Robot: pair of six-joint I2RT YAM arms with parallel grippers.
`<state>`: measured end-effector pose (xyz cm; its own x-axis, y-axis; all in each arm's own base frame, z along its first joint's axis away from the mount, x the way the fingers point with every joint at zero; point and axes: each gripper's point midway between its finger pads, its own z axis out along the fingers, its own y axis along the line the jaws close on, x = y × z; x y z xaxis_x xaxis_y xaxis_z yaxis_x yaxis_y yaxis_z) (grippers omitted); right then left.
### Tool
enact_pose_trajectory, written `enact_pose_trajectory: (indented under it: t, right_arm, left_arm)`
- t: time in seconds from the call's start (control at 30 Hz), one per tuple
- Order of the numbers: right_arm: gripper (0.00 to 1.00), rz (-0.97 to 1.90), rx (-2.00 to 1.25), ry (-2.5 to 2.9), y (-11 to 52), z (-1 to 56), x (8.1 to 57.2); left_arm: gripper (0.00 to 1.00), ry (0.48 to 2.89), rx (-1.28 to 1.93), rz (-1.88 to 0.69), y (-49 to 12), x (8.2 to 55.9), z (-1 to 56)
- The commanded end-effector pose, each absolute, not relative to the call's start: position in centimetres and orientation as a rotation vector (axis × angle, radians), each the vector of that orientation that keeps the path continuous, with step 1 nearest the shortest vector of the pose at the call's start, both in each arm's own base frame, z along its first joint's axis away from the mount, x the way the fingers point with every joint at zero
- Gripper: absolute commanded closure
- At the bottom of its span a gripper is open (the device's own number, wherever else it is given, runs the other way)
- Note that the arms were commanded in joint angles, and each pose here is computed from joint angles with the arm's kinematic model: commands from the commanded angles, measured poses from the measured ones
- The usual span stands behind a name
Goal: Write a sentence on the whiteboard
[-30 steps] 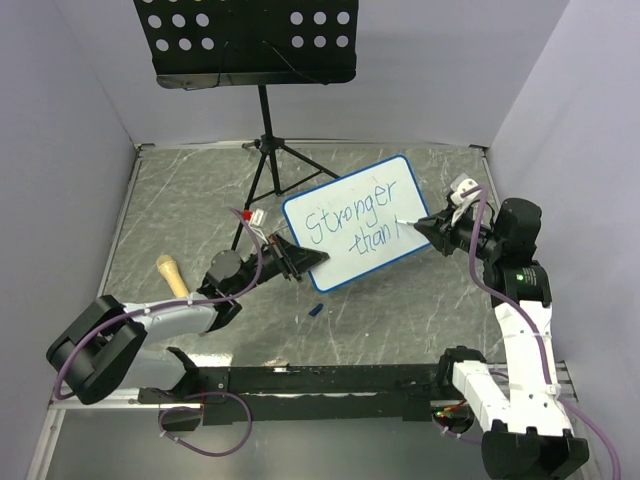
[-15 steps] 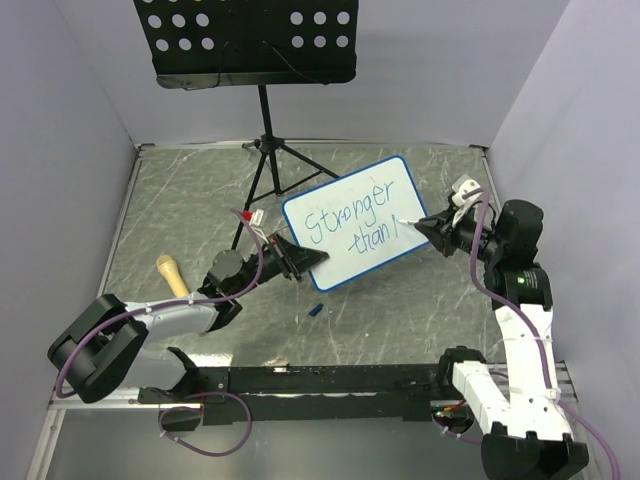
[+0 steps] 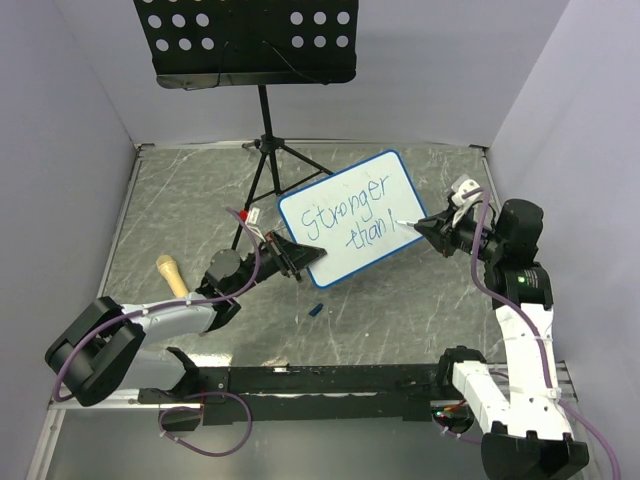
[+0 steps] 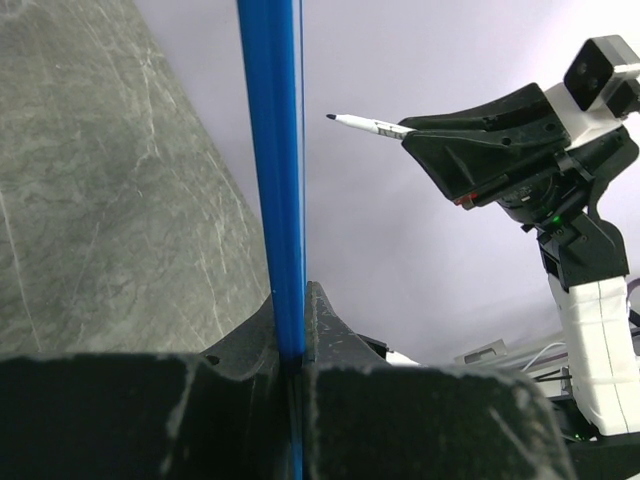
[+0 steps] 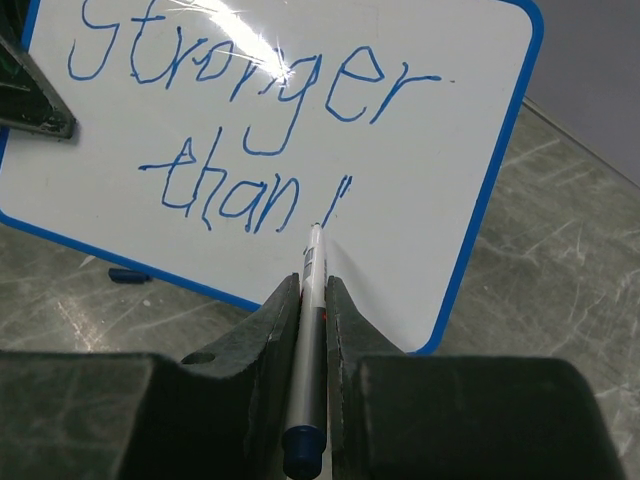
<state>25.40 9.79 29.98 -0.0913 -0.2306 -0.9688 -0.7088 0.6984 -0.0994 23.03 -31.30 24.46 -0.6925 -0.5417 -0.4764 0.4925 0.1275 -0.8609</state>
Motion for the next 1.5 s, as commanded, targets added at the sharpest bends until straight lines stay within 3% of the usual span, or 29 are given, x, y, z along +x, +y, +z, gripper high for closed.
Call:
enact_pose_trajectory:
  t: [0.0,1.47]
  right_arm:
    - [1.00,0.462,-0.772,1.641,9.6,30.1,26.1]
    - [1.00,0.495,-0.784,1.712,9.7,27.7,25.1]
  left_arm:
    - [0.99,1.364,0.033,-1.770,-30.5,21.8,30.7]
    - [0.99,1.336,0.022,-1.779,-30.1,21.7,31.1]
